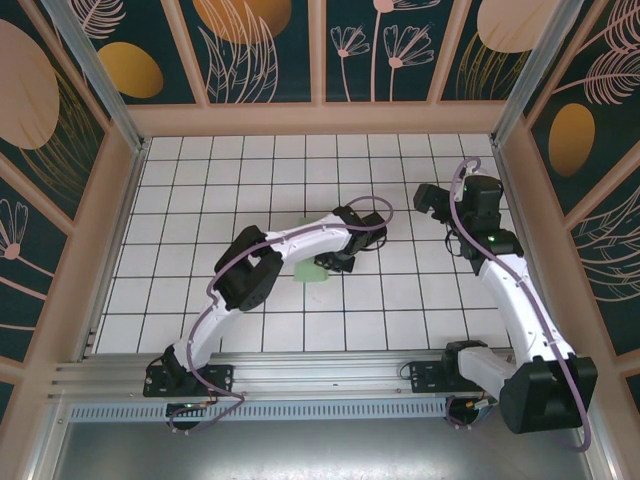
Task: Fold a paper plane with a square sheet of paper (fold left side to right side)
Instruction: Turn over the paper at the center of the table, then third fold the triangle at the center of the table.
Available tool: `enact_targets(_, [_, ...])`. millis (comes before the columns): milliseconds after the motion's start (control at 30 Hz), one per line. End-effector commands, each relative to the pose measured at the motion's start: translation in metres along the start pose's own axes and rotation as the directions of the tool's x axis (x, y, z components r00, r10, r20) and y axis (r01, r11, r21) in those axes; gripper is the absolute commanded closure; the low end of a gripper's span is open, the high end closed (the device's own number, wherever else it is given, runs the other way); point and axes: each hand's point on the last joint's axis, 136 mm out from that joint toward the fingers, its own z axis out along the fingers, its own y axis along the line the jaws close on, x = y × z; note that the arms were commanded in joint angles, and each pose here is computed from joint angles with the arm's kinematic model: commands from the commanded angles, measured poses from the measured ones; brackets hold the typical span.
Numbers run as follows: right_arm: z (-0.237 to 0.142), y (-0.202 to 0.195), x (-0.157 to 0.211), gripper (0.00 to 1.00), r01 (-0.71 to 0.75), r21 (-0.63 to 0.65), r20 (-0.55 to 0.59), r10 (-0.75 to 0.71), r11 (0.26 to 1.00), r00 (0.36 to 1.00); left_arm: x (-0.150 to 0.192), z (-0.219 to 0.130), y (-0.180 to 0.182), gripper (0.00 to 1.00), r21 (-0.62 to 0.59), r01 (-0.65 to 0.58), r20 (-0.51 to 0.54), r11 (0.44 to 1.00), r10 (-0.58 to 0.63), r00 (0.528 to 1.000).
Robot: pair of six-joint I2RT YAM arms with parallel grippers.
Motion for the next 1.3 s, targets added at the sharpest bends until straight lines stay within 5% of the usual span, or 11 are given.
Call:
enact_targets(0, [0.008, 0.004, 0.009, 0.01, 0.003, -0.036, -0.044, -0.005, 0.999, 0.999, -0.013, -0.009, -0.012, 0.74, 0.095, -0.001, 0.011, 0.996, 0.0, 1.0])
enact_targets(233, [0.025, 0.013, 0.033, 0.01, -0.009, -0.101, -0.176, -0.009, 0.995, 0.984, -0.043, -0.048, -0.02, 0.43, 0.331, 0.025, 0.091, 0.943, -0.059, 0.994])
enact_targets(400, [0.038, 0.029, 0.053, 0.05, -0.07, -0.189, -0.265, 0.018, 0.98, 0.964, -0.065, -0.096, -0.017, 0.3, 0.575, 0.025, 0.179, 0.818, -0.156, 0.971])
enact_targets(633, [0.065, 0.084, 0.093, 0.3, -0.155, -0.346, -0.42, -0.005, 0.925, 0.907, -0.08, -0.132, 0.054, 0.27, 0.768, 0.071, 0.243, 0.636, -0.393, 0.887])
enact_targets(900, [0.107, 0.162, 0.149, 0.66, -0.185, -0.445, -0.533, -0.094, 0.876, 0.841, -0.067, -0.11, 0.132, 0.28, 0.874, 0.11, 0.238, 0.473, -0.615, 0.752])
enact_targets(1033, [0.132, 0.179, 0.164, 0.74, -0.169, -0.445, -0.552, -0.121, 0.879, 0.825, -0.051, -0.086, 0.136, 0.28, 0.908, 0.14, 0.163, 0.395, -0.64, 0.751])
enact_targets(1267, [0.17, 0.189, 0.184, 0.77, -0.146, -0.432, -0.59, -0.156, 0.89, 0.792, -0.036, -0.054, 0.121, 0.3, 0.892, 0.163, 0.12, 0.421, -0.569, 0.813])
